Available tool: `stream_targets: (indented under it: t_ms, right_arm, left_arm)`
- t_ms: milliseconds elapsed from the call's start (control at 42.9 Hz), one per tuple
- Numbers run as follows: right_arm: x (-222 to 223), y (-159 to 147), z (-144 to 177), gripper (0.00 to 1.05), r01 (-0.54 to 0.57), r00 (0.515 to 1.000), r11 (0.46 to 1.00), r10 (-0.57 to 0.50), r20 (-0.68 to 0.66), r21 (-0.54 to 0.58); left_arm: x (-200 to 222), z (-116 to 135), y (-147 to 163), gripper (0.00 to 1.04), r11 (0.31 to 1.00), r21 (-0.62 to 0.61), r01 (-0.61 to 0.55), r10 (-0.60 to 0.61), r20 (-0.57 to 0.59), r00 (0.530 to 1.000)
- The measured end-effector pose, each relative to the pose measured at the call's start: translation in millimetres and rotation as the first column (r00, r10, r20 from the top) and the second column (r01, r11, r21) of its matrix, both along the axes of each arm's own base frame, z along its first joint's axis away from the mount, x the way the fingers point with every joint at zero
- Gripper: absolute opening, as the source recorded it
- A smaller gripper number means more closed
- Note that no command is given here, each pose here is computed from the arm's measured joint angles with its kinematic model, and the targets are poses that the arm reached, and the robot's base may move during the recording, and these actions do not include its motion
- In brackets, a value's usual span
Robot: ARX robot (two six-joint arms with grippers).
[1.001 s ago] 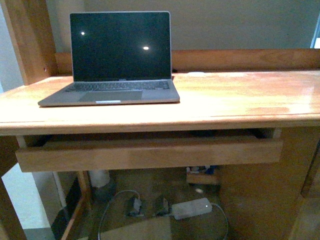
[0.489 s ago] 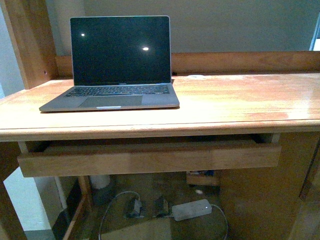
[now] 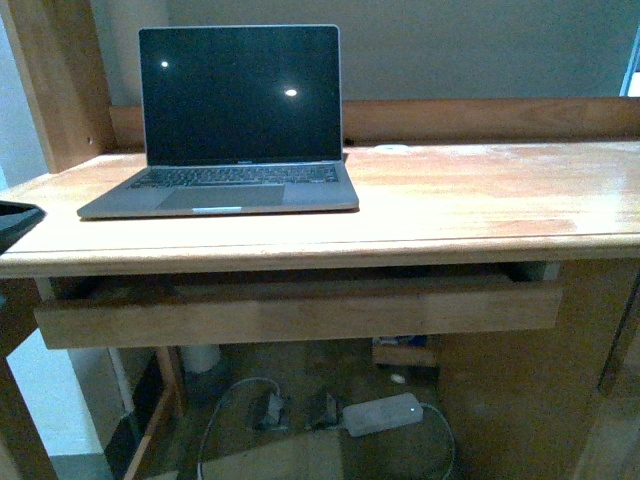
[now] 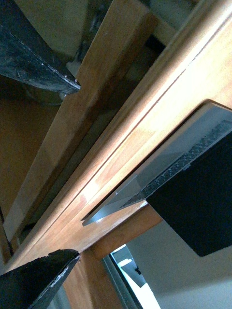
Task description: Place mouse
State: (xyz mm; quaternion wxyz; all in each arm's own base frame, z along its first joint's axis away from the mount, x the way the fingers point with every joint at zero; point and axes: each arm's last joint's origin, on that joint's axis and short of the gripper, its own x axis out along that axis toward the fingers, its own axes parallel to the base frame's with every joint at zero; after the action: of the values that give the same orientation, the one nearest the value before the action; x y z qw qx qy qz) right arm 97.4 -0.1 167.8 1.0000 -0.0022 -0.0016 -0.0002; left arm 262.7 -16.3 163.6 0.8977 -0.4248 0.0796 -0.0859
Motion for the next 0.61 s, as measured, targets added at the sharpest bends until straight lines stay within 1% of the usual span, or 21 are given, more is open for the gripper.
stream_targets:
  t_ms: [47,70,140,186,442,489,559,605]
  right_arm:
    - [0,0,0,0.98,0.0,1.0,1.0,0.0,0.0,0.0]
    - [0,0,0,0.98,0.0,1.0,1.0,0.0,0.0,0.0]
    - [0,0,0,0.98,0.0,1.0,1.0,0.0,0.0,0.0]
    - [0,0,0,0.98,0.0,1.0,1.0,0.0,0.0,0.0]
    - [0,0,0,0.98,0.0,1.0,1.0,0.0,0.0,0.0]
    - [0,0,0,0.98,0.0,1.0,1.0,0.0,0.0,0.0]
    - [0,0,0,0.98,0.0,1.0,1.0,0.0,0.0,0.0]
    - [0,0,0,0.98,0.0,1.0,1.0,0.0,0.0,0.0]
  left_arm:
    - [10,-9,-2,0.98,0.999,-0.037,0.001,-0.002,-0.025,1.0]
    - [14,-17,-3,0.98,0.999,-0.053,0.001,-0.004,-0.055,0.998]
    - [13,-33,-3,0.98,0.997,-0.076,-0.008,-0.002,-0.133,0.991]
    - [11,-37,-3,0.98,0.996,-0.084,-0.012,-0.001,-0.155,0.988]
    - [12,-32,-3,0.98,0.994,-0.11,-0.013,-0.001,-0.126,0.992]
    - [19,-33,-4,0.98,0.992,-0.126,0.0,-0.013,-0.104,0.994]
    - [37,-41,-3,0.98,0.985,-0.173,-0.005,-0.014,-0.111,0.994]
    - [41,-53,-3,0.98,0.977,-0.212,-0.02,-0.011,-0.145,0.989]
